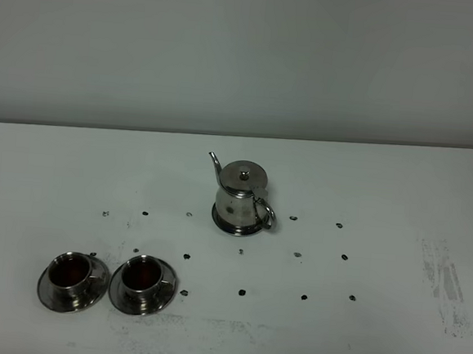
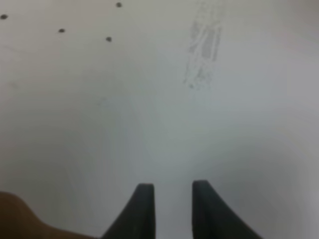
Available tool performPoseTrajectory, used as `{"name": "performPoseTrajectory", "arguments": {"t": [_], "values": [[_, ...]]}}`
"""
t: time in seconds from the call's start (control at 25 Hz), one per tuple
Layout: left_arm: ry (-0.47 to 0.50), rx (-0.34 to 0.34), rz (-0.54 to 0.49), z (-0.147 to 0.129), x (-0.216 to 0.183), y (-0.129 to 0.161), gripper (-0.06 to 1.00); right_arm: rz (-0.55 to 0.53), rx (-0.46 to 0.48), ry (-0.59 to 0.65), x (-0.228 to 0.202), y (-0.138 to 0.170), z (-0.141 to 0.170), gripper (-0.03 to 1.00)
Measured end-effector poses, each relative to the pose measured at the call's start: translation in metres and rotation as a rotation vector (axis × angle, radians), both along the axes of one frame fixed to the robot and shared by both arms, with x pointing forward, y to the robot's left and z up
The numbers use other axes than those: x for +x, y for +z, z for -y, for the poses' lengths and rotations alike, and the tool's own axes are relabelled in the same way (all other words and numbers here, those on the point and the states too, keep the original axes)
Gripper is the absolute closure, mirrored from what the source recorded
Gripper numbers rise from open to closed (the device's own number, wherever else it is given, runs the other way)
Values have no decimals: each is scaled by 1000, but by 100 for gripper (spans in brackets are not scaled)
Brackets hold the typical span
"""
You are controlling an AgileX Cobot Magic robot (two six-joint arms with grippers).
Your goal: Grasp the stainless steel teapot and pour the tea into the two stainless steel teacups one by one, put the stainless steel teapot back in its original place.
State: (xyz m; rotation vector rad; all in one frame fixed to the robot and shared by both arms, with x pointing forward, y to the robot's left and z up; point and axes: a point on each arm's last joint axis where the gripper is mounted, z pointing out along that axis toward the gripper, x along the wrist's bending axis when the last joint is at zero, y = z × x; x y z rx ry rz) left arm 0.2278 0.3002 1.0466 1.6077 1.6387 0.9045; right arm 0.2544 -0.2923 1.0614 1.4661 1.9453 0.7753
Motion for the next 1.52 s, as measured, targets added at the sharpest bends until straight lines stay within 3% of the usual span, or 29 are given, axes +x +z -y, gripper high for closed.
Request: {"name": "performPoseTrajectory", "arguments": {"t": [0.52,0.96,1.52], "values": [[0,0,0,0,0,0,46,59,9,-17,4,-14,0,76],[0,0,0,0,0,0,46,214,8,-87,-19,-13,1,76],[0,0,0,0,0,0,46,221,8,-87,-20,-13,1,76]]}}
